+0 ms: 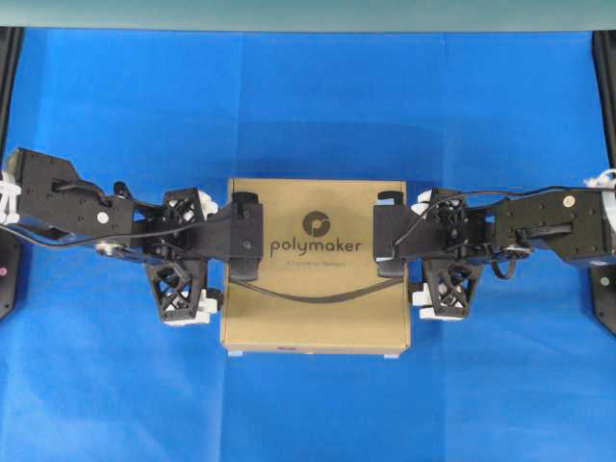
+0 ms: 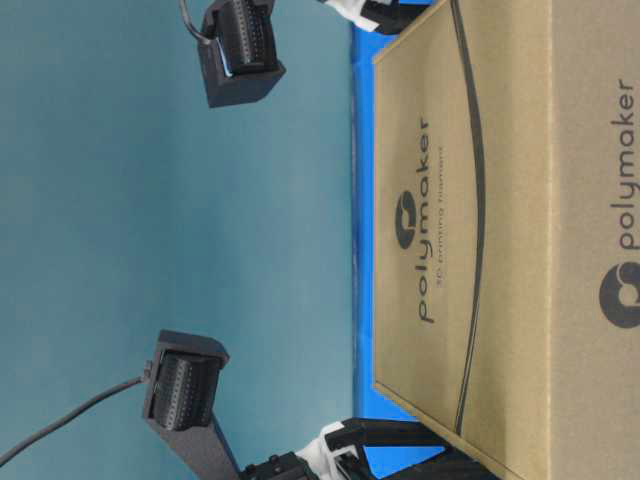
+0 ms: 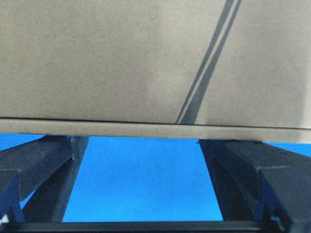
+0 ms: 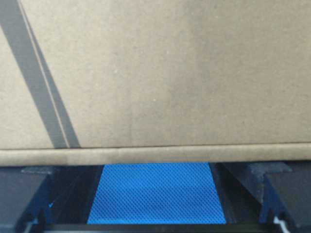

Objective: Lift up the cardboard box by clamping it between your arms.
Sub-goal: 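Squeeze the box between both grippers and raise it upward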

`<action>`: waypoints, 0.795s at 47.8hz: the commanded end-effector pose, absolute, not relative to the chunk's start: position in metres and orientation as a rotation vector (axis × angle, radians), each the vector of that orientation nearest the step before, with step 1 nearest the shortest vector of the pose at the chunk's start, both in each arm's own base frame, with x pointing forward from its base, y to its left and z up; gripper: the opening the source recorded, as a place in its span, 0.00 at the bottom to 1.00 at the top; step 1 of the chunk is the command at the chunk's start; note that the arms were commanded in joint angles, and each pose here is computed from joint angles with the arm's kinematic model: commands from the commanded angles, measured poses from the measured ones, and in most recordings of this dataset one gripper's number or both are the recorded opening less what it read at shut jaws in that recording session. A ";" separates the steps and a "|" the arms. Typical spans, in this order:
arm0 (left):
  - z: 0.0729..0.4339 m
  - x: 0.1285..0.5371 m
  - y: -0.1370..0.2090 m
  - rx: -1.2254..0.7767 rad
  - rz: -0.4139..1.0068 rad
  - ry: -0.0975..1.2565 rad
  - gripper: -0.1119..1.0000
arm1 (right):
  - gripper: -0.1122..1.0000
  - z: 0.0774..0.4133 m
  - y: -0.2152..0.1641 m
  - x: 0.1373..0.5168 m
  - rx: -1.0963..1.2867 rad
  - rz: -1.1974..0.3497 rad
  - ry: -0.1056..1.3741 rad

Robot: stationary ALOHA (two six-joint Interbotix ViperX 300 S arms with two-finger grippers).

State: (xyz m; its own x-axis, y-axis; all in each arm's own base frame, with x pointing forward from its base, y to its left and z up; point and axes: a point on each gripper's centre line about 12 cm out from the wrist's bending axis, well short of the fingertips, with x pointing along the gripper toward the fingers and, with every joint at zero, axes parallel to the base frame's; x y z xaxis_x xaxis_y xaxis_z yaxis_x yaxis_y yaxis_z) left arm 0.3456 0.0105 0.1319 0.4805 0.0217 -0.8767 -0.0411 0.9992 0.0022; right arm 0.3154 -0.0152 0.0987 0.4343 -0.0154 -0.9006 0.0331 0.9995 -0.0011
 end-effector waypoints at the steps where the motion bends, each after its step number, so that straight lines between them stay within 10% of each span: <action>1: 0.142 0.354 0.013 -0.022 0.045 1.027 0.89 | 1.00 0.112 -0.015 0.328 0.031 -0.039 1.046; 38: 0.209 0.357 0.018 -0.027 0.060 0.983 0.89 | 1.00 0.176 -0.015 0.339 0.035 -0.032 1.042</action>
State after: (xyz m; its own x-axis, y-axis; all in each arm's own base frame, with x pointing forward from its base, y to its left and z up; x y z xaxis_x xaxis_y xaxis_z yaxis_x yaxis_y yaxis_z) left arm 0.3442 0.0134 0.1706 0.4585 0.0307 -0.8882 -0.0432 0.9990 0.0122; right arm 0.3222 -0.0151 0.1334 0.4095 -0.0104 -0.9122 0.0301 0.9995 0.0022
